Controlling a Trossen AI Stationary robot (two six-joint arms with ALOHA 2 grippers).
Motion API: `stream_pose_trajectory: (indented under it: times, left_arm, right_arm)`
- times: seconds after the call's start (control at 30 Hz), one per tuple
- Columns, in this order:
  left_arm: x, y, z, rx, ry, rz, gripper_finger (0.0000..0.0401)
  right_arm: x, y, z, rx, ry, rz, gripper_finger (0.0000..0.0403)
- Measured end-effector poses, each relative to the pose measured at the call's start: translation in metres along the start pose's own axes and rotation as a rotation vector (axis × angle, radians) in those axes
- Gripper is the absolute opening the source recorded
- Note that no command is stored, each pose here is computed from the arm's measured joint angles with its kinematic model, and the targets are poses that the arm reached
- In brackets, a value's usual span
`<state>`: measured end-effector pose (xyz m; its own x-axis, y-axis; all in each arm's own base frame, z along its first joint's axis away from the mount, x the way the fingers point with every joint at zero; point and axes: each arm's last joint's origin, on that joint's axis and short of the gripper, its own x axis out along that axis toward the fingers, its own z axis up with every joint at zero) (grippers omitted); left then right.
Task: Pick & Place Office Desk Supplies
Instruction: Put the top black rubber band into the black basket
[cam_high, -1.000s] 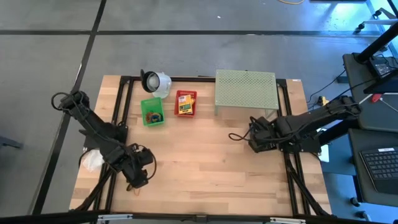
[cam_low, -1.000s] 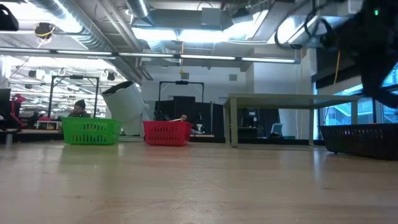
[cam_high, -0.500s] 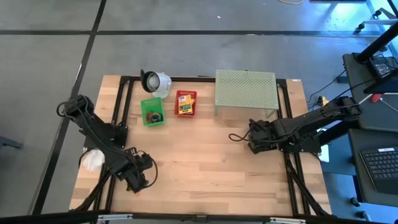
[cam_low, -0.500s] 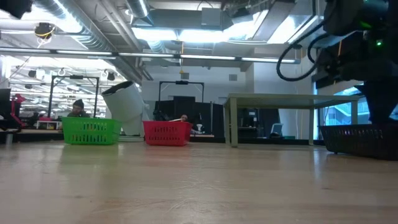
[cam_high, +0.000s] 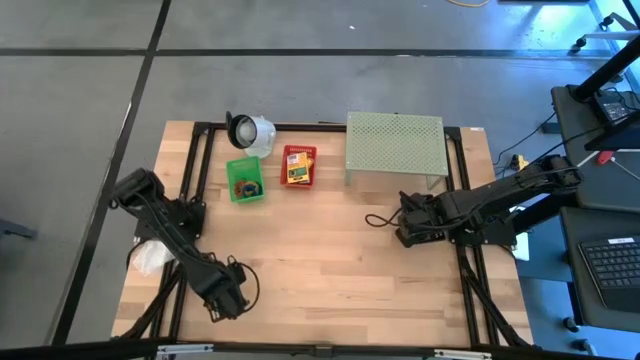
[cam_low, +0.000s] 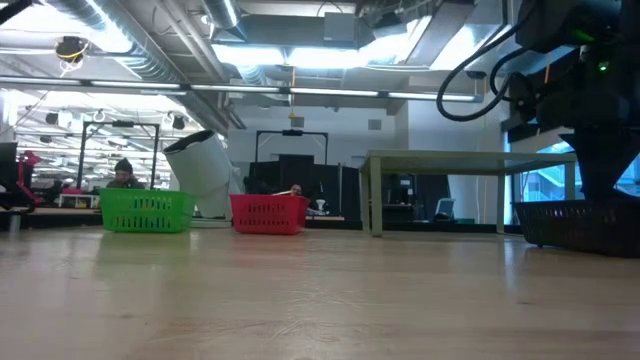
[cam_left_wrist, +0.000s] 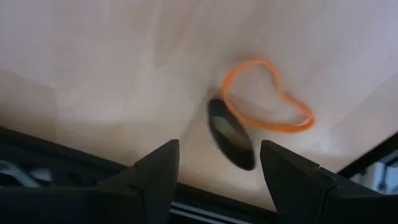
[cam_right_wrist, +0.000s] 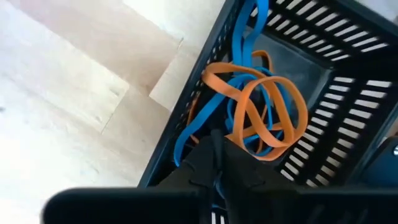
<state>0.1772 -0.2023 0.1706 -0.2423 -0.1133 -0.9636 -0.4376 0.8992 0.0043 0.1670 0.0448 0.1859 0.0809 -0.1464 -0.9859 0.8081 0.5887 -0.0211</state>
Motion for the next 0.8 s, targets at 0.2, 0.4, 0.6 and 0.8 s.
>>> stream_pose_trajectory:
  times: [0.2, 0.4, 0.6, 0.8]
  left_arm:
    - [0.007, -0.004, -0.001, -0.030, 0.010, 0.009, 0.0219]
    - [0.010, -0.006, -0.006, -0.050, 0.019, 0.021, 0.0219]
    - [0.011, -0.009, -0.009, -0.044, 0.050, -0.004, 0.0219]
    - [0.011, -0.016, -0.008, -0.017, 0.035, -0.077, 0.0219]
  right_arm:
    - [0.000, 0.000, 0.000, -0.004, -0.004, -0.002, 0.0042]
    - [0.000, 0.000, 0.000, -0.011, -0.001, -0.001, 0.0048]
    - [0.000, 0.000, -0.001, -0.017, 0.022, 0.007, 0.0112]
    - [0.000, 0.001, 0.000, -0.014, 0.020, 0.012, 0.0187]
